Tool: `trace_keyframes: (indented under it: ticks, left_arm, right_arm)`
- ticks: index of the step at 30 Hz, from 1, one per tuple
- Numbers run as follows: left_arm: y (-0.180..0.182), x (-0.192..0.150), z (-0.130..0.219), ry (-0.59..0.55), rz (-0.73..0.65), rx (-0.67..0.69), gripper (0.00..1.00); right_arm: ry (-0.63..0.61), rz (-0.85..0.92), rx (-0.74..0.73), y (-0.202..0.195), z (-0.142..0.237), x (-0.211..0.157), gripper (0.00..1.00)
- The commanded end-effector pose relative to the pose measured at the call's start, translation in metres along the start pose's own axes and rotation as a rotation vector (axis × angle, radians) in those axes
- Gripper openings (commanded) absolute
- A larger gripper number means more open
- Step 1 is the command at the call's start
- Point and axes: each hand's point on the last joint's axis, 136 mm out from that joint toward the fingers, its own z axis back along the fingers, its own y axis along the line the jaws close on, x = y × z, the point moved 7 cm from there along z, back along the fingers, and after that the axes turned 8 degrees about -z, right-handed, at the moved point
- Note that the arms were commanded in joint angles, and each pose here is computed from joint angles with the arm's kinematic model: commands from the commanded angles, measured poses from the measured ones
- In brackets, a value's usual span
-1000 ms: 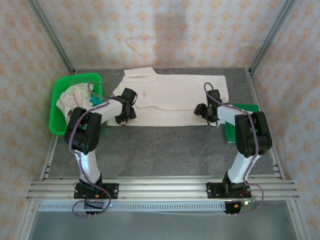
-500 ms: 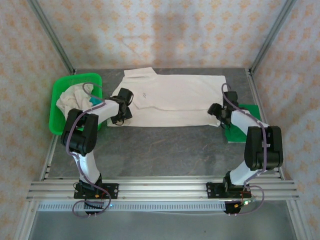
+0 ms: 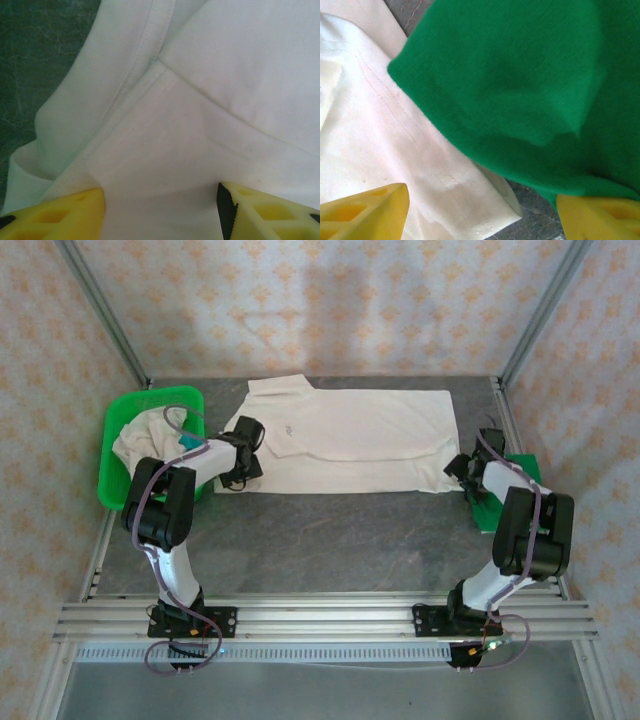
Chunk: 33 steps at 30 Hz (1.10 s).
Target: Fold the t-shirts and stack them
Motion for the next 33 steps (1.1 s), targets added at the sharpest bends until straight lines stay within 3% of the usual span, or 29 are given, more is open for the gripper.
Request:
trace_keyframes:
  ticks: [1,7,13,22,33]
  left_arm:
    - [0.013,-0.002,0.007,-0.004,-0.017,0.048,0.62]
    - [0.012,-0.007,0.005,0.007,-0.016,0.011,0.62]
    - [0.013,-0.009,0.003,0.016,-0.024,0.017,0.62]
    - [0.027,-0.020,0.003,0.028,-0.034,0.057,0.63]
    - [0.038,-0.058,0.010,0.090,-0.004,0.035,0.63]
  right_arm:
    - [0.016,0.062,0.042,0.009,0.013,-0.005,0.79]
    - [-0.059,0.207,0.099,0.044,0.034,-0.024,0.79]
    - [0.056,0.186,0.160,0.072,0.006,-0.049,0.79]
    - [0.100,0.108,-0.023,0.036,-0.023,-0.044,0.76]
    - [0.168,0.106,-0.040,0.005,-0.002,-0.071,0.76]
